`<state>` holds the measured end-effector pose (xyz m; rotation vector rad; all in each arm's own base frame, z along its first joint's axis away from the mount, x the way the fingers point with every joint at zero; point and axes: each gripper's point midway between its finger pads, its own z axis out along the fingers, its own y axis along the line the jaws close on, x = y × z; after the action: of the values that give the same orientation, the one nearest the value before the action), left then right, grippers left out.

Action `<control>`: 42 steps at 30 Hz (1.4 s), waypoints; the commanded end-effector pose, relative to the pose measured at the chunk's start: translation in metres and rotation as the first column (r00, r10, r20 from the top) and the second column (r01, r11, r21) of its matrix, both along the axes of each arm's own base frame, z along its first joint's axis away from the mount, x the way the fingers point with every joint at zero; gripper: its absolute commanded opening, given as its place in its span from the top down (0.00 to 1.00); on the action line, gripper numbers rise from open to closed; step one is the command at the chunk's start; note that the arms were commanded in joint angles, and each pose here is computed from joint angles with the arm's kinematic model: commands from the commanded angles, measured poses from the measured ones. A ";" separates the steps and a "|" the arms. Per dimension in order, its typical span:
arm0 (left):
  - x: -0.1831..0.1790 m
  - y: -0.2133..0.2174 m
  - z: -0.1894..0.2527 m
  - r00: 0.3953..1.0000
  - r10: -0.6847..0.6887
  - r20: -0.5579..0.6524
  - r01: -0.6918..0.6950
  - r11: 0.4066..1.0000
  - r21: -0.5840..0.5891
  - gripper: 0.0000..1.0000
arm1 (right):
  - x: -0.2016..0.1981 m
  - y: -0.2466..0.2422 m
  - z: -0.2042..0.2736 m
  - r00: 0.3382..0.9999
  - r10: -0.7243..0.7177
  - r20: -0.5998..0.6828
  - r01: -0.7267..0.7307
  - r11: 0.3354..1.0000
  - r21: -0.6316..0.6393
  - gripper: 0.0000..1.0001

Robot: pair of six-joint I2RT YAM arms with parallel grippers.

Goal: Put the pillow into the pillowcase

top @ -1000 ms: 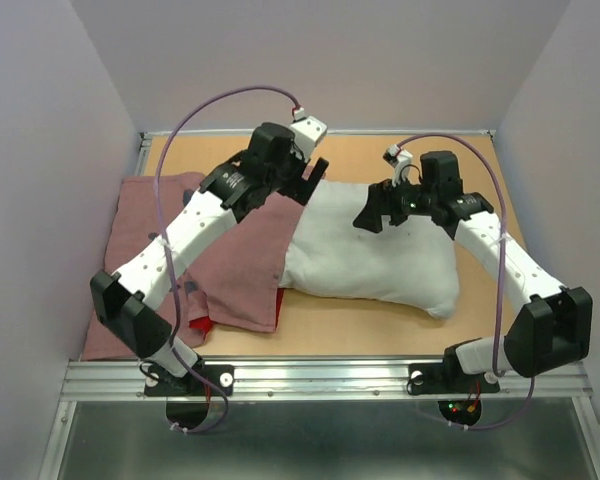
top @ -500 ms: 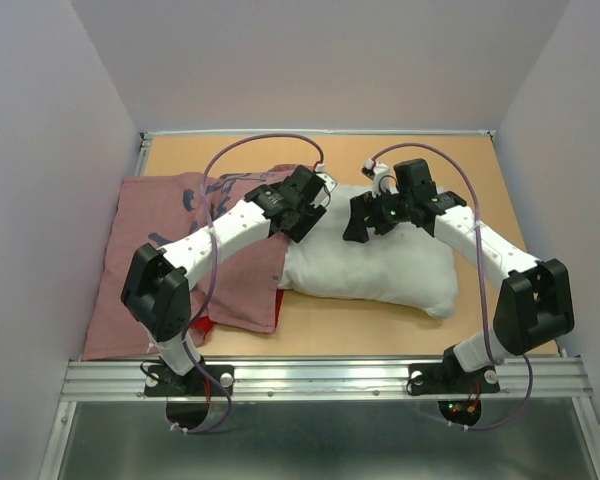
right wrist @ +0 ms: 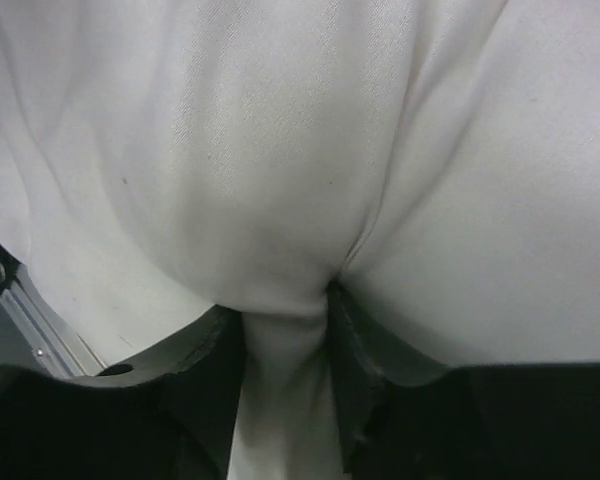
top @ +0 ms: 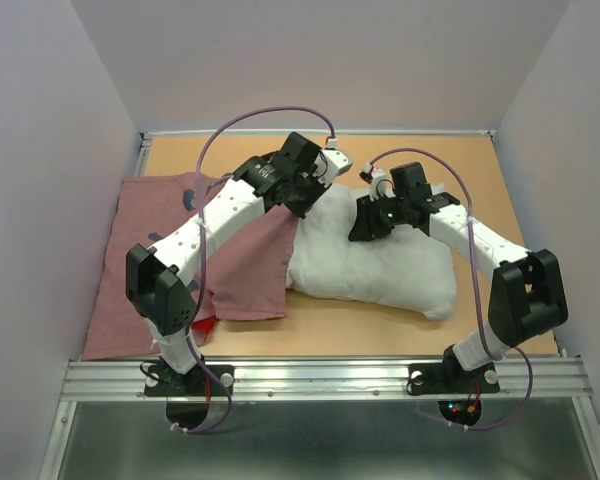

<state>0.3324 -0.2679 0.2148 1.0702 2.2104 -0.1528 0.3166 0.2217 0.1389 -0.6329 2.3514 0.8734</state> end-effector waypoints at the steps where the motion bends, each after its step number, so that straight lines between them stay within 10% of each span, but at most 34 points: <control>1: -0.043 -0.082 0.030 0.929 -0.348 -0.126 0.292 0.898 -0.328 1.00 | -0.020 0.020 -0.003 0.990 0.043 -0.135 -0.029 0.994 0.104 0.69; 7: -0.071 -0.155 0.067 0.803 -0.588 -0.097 0.436 0.691 -0.577 1.00 | -0.013 0.040 0.028 0.980 0.000 -0.201 0.054 0.964 0.260 0.98; 14: -0.003 -0.083 -0.017 0.895 -0.395 -0.209 0.256 0.836 -0.485 1.00 | -0.012 0.032 0.064 0.989 -0.046 -0.143 0.092 0.937 0.336 0.99; 17: 0.010 -0.061 -0.041 0.911 -0.361 -0.198 0.256 0.874 -0.413 1.00 | -0.014 0.025 0.076 0.999 -0.045 -0.031 0.052 0.945 0.322 0.88; 22: 0.024 -0.050 0.000 0.941 -0.330 -0.077 0.270 0.868 -0.417 0.72 | -0.016 0.006 0.086 0.981 -0.029 0.193 -0.012 0.978 0.206 0.31; 25: 0.024 -0.039 0.054 0.956 -0.290 0.032 0.273 0.850 -0.450 0.49 | -0.013 0.001 0.094 0.946 -0.007 0.323 -0.025 0.995 0.094 0.14; 33: 0.026 0.050 0.109 0.997 0.012 0.076 0.030 0.853 -0.522 0.01 | -0.011 0.040 0.078 0.808 0.251 0.533 -0.139 0.960 -0.241 0.07; 38: 0.013 0.128 0.059 0.987 0.151 -0.058 -0.161 0.900 -0.404 0.18 | -0.028 0.072 0.050 0.773 0.395 0.497 -0.264 0.912 -0.315 0.10; 42: -0.034 0.138 0.033 0.997 0.013 -0.082 -0.038 0.948 -0.316 0.28 | -0.032 0.075 0.016 0.802 0.423 0.422 -0.293 0.894 -0.339 0.14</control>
<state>0.3474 -0.1349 0.2910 0.6868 2.0595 -0.4970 0.2734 0.2896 0.1518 -1.2604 1.9445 0.5128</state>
